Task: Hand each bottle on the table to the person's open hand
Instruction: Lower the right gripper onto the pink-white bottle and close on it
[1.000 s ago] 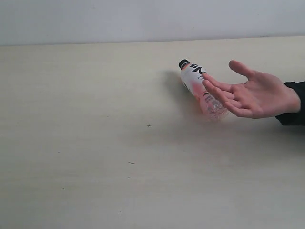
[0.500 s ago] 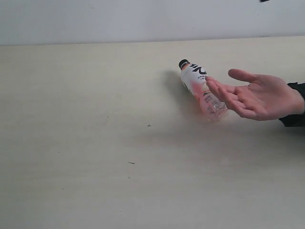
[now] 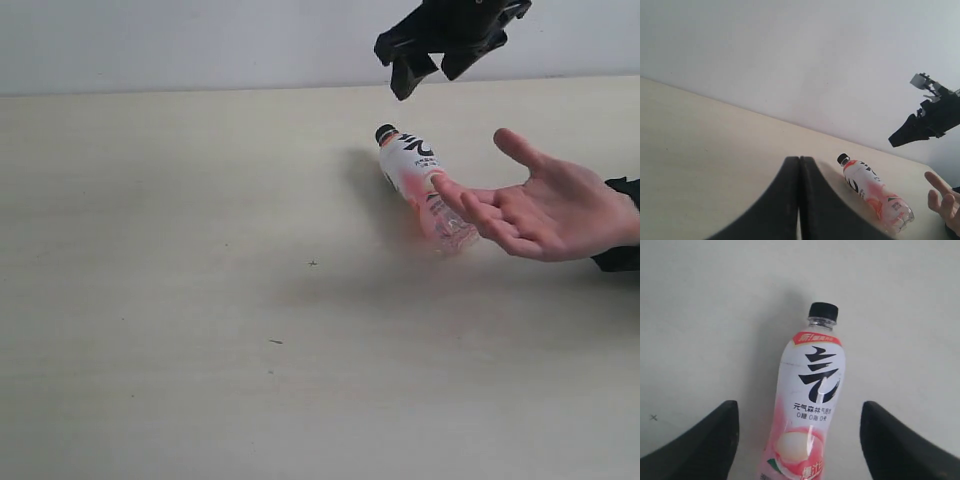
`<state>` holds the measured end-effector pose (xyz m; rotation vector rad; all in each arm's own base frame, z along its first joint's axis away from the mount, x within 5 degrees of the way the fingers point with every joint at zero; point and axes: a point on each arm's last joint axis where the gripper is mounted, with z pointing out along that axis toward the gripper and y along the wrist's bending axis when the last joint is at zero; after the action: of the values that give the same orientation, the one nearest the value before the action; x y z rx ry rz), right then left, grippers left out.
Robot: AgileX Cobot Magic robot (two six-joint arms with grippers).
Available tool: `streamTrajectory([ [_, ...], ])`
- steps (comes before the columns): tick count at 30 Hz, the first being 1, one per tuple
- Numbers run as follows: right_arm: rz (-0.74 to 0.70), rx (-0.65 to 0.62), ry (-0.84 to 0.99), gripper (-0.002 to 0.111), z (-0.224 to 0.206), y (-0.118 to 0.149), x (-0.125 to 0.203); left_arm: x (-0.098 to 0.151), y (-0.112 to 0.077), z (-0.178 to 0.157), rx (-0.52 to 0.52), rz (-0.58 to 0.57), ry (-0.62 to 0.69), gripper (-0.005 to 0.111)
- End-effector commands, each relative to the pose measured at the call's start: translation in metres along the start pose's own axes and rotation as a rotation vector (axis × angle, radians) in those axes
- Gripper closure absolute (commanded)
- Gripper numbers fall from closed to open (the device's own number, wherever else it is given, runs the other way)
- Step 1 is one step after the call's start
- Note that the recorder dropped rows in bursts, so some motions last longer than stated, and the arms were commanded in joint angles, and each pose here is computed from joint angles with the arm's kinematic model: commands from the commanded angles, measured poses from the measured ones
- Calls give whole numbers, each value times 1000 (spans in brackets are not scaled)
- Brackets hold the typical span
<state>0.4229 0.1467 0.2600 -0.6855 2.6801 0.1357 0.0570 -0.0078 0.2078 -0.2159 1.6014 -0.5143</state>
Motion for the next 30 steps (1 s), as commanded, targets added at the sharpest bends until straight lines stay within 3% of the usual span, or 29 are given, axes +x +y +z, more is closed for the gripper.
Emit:
streamTrajectory([
  [1, 1, 18, 64, 36, 21, -4, -3, 0, 0, 0, 8, 8, -8, 107],
  [20, -22, 35, 187, 35, 90, -9, 8, 0, 0, 0, 8, 8, -8, 107],
  [30, -21, 31, 208, 28, 107, -9, 12, 0, 0, 0, 8, 8, -8, 107],
])
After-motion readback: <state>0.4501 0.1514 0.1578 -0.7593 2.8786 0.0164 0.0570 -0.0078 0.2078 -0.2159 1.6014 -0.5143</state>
